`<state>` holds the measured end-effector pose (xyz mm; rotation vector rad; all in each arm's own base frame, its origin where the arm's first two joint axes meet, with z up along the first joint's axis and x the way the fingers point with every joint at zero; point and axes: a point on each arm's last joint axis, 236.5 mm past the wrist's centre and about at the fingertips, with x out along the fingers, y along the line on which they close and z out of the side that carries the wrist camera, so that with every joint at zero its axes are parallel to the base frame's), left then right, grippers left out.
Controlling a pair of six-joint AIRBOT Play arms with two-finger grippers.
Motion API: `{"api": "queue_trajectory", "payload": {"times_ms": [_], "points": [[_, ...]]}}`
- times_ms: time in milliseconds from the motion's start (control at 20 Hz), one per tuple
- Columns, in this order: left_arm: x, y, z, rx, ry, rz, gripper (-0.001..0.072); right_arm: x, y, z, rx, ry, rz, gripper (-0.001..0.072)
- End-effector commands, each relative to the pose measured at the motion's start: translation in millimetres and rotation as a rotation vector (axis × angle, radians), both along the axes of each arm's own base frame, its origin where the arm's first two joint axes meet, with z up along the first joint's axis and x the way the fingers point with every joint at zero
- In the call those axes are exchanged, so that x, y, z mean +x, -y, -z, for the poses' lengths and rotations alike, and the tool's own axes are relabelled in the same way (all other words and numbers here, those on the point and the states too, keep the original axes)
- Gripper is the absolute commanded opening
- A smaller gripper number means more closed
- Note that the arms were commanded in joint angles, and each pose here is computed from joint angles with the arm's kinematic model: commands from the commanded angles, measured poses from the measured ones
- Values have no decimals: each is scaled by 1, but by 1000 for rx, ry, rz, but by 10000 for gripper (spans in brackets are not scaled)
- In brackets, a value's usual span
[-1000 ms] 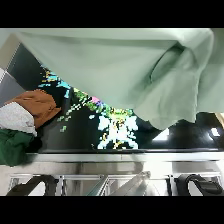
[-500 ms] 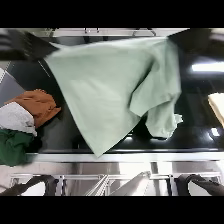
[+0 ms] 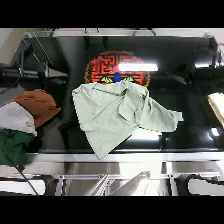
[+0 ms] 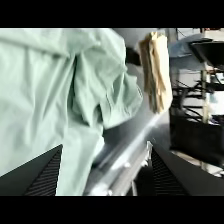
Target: Fold the shirts.
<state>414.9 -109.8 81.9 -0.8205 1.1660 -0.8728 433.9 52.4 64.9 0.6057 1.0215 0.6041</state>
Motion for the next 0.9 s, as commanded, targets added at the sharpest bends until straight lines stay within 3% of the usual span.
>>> {"api": "queue_trajectory", "payload": {"times_ms": [0,50,100,150,200,750,800,850], "points": [[-64,18,47,26,-182,64,585,-81,15,63,-130,-273,-90,245],[-87,24,71,92,-227,81,586,-93,5,75,-127,-288,-111,252],[-106,30,89,141,-259,94,586,-104,-5,87,-123,-314,-129,311],[-122,37,102,171,-280,101,586,-115,-15,99,-119,-345,-145,505],[-136,44,109,174,-301,110,586,-124,-26,112,-118,-380,-148,595],[-231,99,159,270,-415,251,586,-144,-95,185,-255,-394,-241,595],[-232,102,159,275,-409,255,586,-148,-99,192,-258,-412,-255,578],[-233,103,161,283,-411,255,586,-152,-102,197,-259,-429,-269,499]]}}
